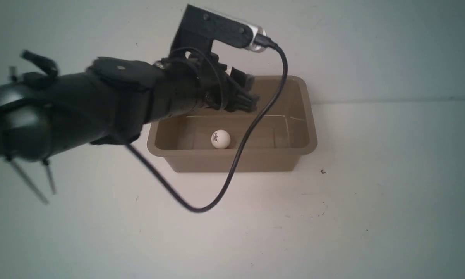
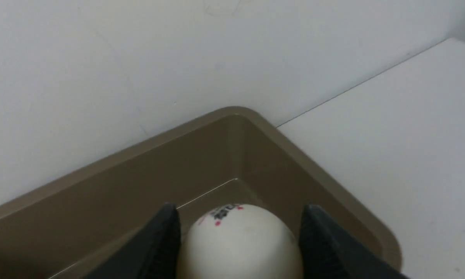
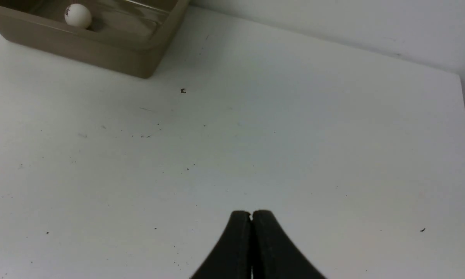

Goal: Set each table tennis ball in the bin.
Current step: Use the left arm to put the table tennis ball into the box

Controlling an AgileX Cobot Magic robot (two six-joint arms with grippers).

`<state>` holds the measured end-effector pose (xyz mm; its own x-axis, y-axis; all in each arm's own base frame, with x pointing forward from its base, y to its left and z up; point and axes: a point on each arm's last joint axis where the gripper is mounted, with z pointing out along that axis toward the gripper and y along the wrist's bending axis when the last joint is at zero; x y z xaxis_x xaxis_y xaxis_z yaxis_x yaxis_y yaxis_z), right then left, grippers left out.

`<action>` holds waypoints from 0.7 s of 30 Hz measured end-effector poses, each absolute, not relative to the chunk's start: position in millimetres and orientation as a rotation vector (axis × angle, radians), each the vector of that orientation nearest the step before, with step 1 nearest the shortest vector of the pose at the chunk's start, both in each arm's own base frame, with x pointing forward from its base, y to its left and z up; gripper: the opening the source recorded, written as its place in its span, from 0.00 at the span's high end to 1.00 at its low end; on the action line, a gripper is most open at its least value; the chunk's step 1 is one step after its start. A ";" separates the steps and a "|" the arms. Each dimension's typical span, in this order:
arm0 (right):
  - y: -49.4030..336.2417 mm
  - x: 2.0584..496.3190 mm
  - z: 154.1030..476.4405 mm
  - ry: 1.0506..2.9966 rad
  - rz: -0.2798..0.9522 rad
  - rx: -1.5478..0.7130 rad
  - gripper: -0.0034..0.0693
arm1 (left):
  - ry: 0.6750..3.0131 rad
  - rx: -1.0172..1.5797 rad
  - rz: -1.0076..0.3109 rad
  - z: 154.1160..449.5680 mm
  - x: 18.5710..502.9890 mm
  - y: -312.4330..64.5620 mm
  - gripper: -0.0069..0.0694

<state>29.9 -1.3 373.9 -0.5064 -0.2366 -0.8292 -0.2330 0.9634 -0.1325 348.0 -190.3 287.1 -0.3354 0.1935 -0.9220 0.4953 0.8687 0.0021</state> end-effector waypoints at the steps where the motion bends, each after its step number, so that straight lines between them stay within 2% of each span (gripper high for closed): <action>1: -0.7 29.7 373.9 2.120 0.005 -0.332 0.98 | 1.935 0.508 -0.320 277.8 358.5 -190.5 0.45; 2: -0.7 29.7 373.9 2.120 0.005 -0.331 0.98 | 1.939 0.506 -0.318 276.2 360.2 -190.4 0.45; 4: 0.6 29.4 373.8 2.121 0.025 -0.333 0.98 | 1.992 0.499 -0.287 250.6 381.7 -189.3 0.45; 8: 2.5 29.0 373.6 2.123 0.053 -0.336 0.98 | 2.038 0.500 -0.255 223.7 402.2 -188.5 0.45; 21: 4.6 28.5 373.5 2.124 0.085 -0.339 0.98 | 2.059 0.584 -0.202 200.9 412.8 -187.5 0.45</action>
<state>28.5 4.6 373.5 -0.5113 -0.2077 -0.8339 -0.2733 0.9593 -0.0713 412.8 -187.5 200.9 -0.4326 0.3241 -0.8413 0.4811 0.8722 0.0885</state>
